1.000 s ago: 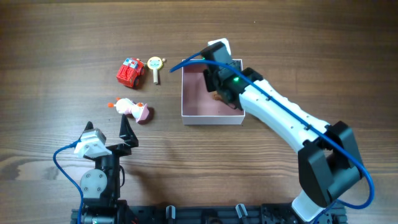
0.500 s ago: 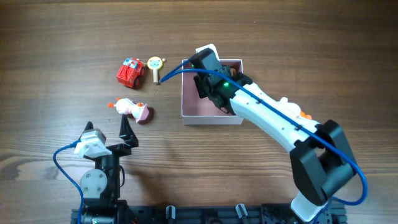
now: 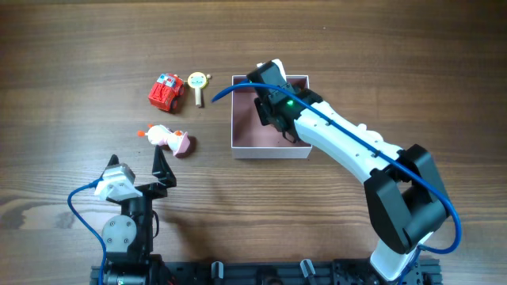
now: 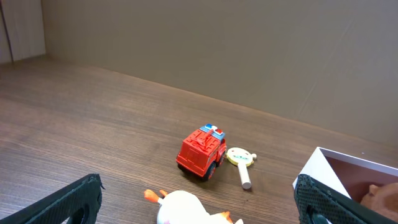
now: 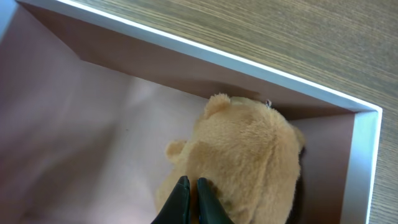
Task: Pack container
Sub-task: 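Lower the teddy bear into the box and adjust it with right gripper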
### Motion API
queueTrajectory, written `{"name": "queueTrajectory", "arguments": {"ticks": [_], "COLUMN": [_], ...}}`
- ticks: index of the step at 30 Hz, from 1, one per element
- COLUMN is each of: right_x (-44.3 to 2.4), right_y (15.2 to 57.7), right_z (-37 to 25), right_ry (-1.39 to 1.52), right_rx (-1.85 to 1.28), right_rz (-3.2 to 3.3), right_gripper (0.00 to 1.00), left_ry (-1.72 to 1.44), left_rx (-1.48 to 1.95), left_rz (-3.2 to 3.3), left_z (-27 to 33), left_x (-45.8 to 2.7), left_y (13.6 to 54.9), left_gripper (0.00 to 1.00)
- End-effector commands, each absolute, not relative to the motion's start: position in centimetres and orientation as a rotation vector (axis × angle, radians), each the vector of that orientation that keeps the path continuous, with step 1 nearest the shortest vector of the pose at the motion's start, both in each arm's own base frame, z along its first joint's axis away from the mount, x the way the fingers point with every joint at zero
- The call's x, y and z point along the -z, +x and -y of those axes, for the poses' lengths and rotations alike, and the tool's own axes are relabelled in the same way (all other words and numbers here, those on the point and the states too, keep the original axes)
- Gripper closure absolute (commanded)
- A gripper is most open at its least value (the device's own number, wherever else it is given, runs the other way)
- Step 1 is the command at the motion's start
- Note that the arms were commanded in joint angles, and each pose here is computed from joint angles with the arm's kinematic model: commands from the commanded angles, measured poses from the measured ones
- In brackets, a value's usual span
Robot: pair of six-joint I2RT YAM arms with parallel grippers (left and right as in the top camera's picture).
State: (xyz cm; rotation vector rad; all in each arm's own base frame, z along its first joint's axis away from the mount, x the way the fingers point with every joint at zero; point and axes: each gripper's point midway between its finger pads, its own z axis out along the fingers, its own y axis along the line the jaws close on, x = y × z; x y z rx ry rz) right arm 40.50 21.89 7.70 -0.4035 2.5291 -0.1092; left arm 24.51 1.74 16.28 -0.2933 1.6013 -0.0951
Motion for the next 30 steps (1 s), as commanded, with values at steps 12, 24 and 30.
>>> {"name": "queueTrajectory", "arguments": {"ticks": [12,24,30], "right_x": [-6.8,-5.6,-5.6], "right_y": [40.2,37.9,37.7], "right_z": [-19.5,-23.4,-23.3], "right_ry": [-0.495,-0.592,-0.595], "right_rx": [0.285,-0.048,-0.048], "right_rz": [-2.548,-2.642,-2.649], "right_gripper": [0.96,0.96,0.96], "left_ry": [-0.265,-0.265,-0.265], "left_rx": [0.092,0.092,0.092], "left_rz": [-1.607,-1.607,-1.607], "left_z": [-1.5,-1.5,-1.5], "left_x": [-16.1,-16.1,-16.1], "left_y": [24.6,24.6,24.6], "left_gripper": [0.0,0.0,0.0]}}
